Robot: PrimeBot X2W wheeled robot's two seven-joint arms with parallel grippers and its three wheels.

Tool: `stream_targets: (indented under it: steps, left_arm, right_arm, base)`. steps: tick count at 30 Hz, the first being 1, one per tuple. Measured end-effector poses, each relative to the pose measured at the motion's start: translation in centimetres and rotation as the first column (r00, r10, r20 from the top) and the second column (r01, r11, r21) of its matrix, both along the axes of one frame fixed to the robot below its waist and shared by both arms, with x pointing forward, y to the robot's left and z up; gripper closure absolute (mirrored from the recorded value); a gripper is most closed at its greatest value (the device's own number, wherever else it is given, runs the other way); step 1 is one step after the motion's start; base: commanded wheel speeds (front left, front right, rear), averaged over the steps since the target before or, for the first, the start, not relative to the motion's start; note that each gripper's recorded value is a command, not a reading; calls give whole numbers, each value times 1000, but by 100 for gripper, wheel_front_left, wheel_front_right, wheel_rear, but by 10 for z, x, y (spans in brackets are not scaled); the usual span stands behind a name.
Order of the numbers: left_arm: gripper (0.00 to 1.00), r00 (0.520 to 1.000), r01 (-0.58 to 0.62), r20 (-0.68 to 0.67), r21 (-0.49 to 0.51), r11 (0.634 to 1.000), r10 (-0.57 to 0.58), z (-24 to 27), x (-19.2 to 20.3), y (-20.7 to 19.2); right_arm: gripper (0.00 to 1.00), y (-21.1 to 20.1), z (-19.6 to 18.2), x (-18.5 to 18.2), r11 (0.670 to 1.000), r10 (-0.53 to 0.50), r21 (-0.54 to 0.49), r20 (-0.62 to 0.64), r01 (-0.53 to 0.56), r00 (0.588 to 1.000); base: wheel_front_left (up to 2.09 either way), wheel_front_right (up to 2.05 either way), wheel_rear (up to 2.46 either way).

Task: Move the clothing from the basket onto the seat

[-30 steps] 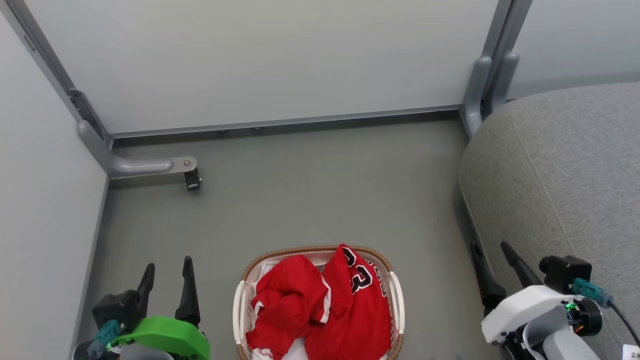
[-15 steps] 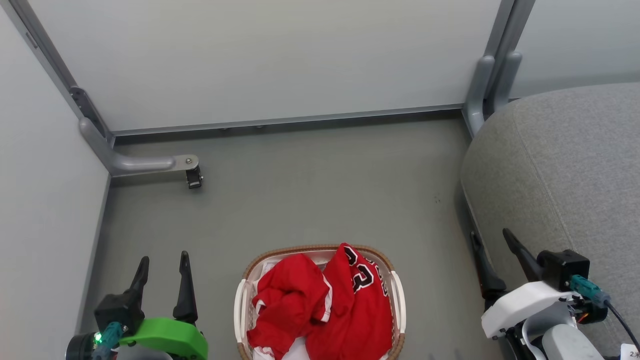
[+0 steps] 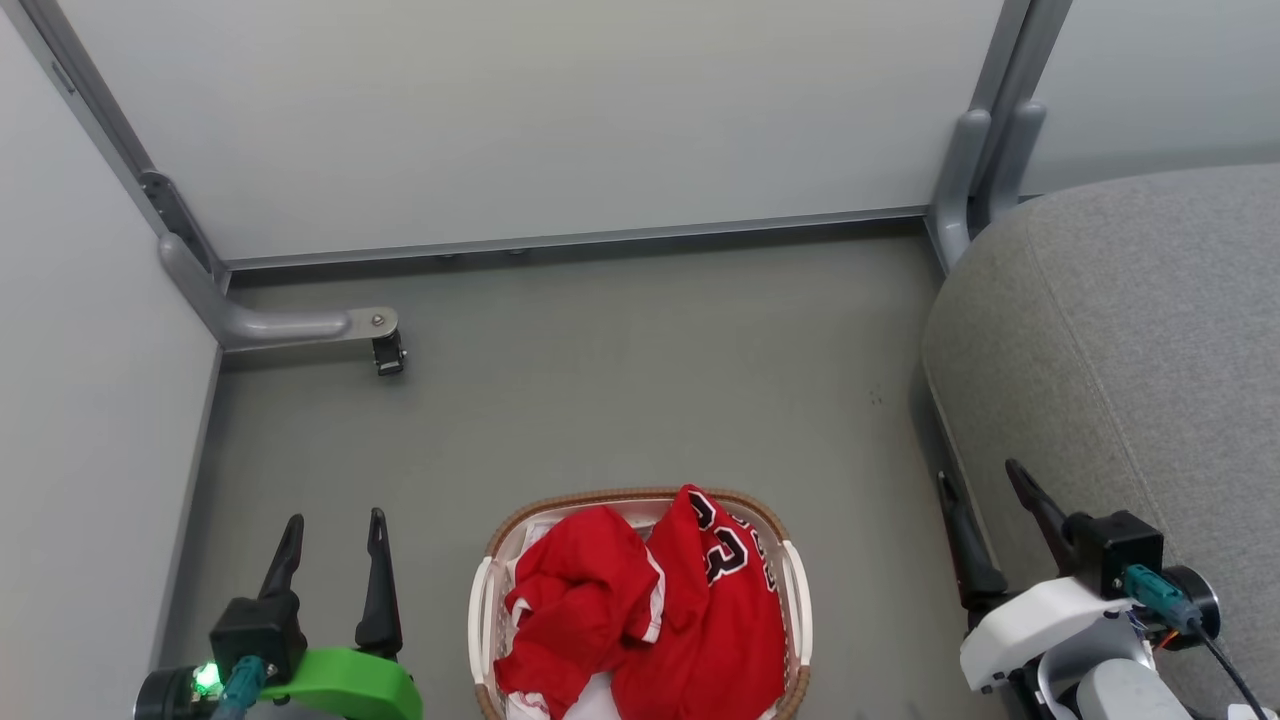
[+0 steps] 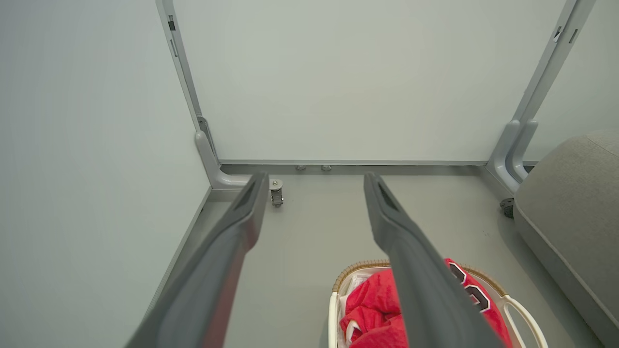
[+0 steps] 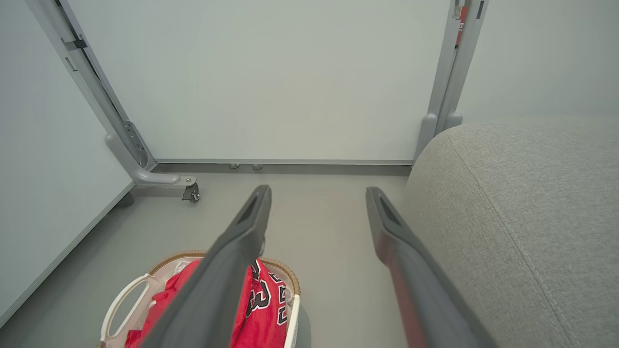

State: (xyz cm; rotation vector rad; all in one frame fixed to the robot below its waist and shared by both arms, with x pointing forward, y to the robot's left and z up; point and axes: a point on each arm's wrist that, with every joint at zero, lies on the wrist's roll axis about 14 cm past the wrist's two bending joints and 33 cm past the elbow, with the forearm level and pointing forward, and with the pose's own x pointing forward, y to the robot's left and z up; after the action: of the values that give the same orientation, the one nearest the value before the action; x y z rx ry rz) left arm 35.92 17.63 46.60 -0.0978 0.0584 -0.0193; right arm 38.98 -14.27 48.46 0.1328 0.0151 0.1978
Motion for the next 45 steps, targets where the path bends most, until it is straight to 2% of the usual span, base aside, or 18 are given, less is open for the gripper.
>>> stream_targets:
  steps: [11,24,34,45]
  left_arm:
    - [0,994,95,-57,39,995,-93,-22,2,-26]
    - [0,961,226,-157,-22,974,-227,-62,43,-74]
    - [0,901,320,-286,-72,945,-327,-122,72,-109]
    - [0,781,406,-462,-136,904,-420,-208,78,-140]
  right_arm:
    - [0,5,-12,6,997,36,-75,-11,-37,999]
    - [0,6,-24,54,996,49,-75,-17,-50,999]
    - [0,9,-48,92,997,51,-51,-41,-53,998]
    - [0,4,-93,113,998,34,-41,-110,-38,993]
  base:
    - [0,0,0]
    - [0,0,0]
    - [0,0,0]
    - [0,0,0]
